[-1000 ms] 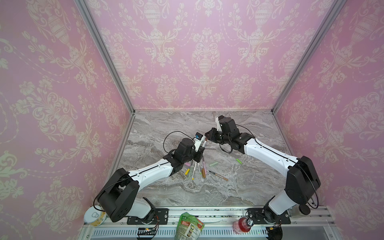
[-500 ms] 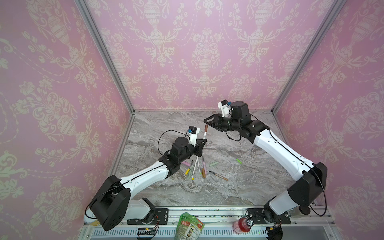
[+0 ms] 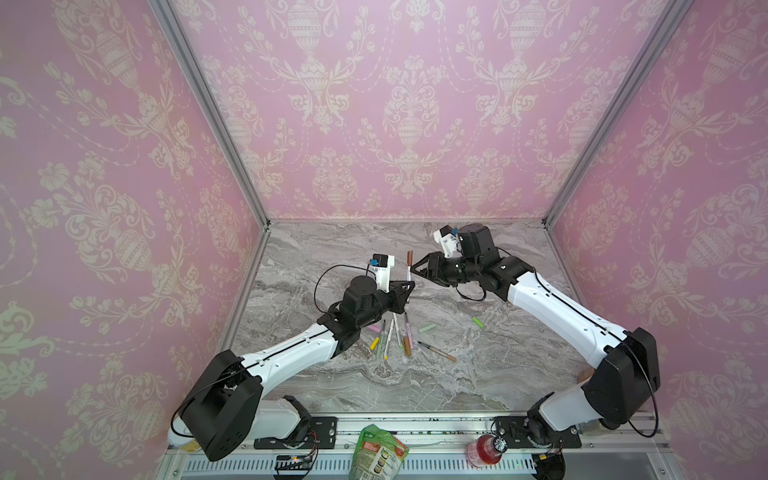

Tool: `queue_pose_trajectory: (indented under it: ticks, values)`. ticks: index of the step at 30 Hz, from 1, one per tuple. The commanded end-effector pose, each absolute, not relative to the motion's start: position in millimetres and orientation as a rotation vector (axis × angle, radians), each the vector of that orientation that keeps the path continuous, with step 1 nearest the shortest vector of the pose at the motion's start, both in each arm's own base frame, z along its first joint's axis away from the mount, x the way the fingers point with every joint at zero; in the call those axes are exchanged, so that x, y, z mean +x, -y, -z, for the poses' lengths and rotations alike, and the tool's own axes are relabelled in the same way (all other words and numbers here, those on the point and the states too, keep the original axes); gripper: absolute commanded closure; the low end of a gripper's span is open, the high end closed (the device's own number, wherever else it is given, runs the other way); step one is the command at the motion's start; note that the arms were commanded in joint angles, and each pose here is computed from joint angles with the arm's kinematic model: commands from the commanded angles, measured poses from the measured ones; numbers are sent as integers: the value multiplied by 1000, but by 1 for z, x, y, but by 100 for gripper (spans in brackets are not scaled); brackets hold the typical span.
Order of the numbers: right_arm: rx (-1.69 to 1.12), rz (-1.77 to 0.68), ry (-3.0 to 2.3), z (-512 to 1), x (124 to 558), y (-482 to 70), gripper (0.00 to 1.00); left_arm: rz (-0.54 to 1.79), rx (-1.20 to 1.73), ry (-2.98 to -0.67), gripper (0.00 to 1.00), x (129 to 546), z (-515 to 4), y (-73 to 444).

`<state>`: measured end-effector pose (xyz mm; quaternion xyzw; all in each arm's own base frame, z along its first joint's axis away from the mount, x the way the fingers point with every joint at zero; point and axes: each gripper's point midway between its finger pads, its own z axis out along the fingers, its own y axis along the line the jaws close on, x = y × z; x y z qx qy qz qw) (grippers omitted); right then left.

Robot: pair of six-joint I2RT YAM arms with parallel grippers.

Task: Insert the pens into the pen caps
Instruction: 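Close the right gripper on the capped white pen at the cap, then open the left gripper to release the capped pen to the right gripper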

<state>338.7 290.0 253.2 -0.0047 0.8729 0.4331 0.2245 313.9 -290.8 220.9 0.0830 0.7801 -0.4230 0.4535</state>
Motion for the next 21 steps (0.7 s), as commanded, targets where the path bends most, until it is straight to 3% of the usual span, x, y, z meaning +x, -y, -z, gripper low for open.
queue_pose_trajectory:
  ticks: [1,11,13,17,21]
  values:
    - [-37,-1256,-2371,-259,338,-301,60,1099,199,-1938,100,312,-222,297]
    - [-59,-1267,-2407,-247,333,-318,87,1117,125,-1909,100,319,-235,297]
    - [-65,-1257,-2415,-245,331,-319,86,1126,125,-1906,100,319,-236,298]
    - [-67,-1210,-2435,-237,331,-315,73,1141,138,-1914,100,319,-234,302]
    - [-72,-1178,-2444,-233,333,-313,72,1151,139,-1921,100,317,-232,303]
